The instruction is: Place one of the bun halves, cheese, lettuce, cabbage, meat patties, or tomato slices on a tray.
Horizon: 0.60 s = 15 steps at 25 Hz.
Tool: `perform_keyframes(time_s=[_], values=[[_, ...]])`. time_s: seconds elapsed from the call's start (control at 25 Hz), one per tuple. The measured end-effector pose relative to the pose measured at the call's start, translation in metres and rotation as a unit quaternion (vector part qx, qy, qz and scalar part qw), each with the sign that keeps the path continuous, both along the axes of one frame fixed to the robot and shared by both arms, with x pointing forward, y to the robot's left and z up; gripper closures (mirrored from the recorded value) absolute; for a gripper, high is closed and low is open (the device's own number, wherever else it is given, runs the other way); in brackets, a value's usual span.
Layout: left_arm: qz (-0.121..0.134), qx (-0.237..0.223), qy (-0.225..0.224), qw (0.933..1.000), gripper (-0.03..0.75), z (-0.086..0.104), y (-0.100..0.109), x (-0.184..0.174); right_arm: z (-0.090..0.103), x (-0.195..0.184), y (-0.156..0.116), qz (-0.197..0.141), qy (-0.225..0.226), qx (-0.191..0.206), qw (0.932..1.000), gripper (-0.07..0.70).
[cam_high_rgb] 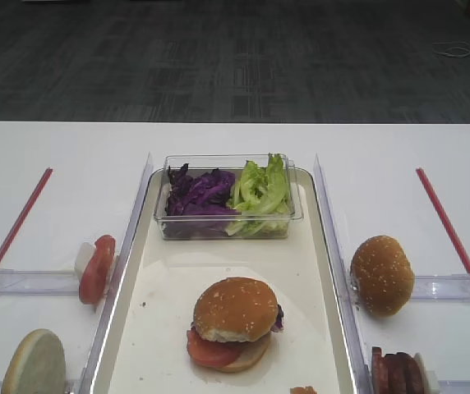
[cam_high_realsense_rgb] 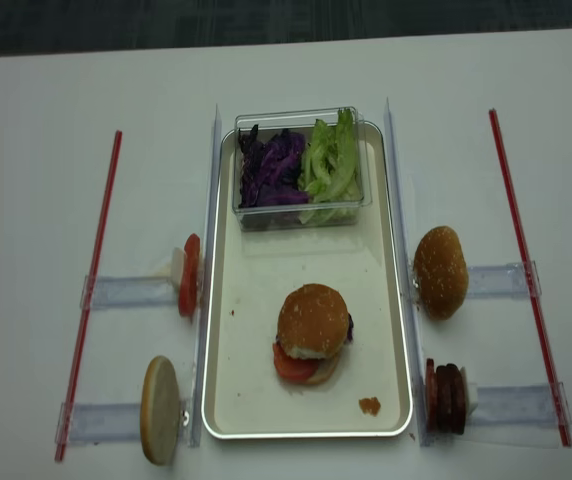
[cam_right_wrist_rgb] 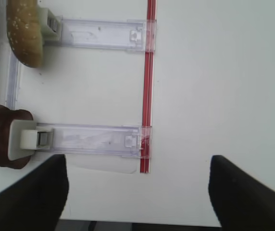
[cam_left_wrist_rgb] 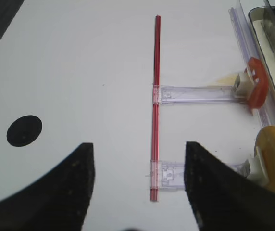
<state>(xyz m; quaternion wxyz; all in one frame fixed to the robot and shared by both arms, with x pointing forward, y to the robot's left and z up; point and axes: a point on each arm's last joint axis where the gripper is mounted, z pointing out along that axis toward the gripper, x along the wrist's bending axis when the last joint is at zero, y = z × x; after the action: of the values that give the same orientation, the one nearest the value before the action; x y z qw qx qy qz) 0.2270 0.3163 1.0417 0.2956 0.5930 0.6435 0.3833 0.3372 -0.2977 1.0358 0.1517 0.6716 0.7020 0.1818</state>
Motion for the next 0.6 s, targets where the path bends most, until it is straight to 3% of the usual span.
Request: perform_keyframes(time_s=[0.44, 0.6], values=[[0.0, 0.0, 0.0, 1.0, 0.323, 0.0, 0.0, 0.0, 0.01, -0.016, -0.002, -0.018, -0.053, -0.012, 0.9983, 0.029], [0.0, 0.0, 0.0, 1.0, 0.323, 0.0, 0.0, 0.0, 0.001, -0.024, -0.001, -0.021, -0.056, -0.01, 0.9981, 0.029]])
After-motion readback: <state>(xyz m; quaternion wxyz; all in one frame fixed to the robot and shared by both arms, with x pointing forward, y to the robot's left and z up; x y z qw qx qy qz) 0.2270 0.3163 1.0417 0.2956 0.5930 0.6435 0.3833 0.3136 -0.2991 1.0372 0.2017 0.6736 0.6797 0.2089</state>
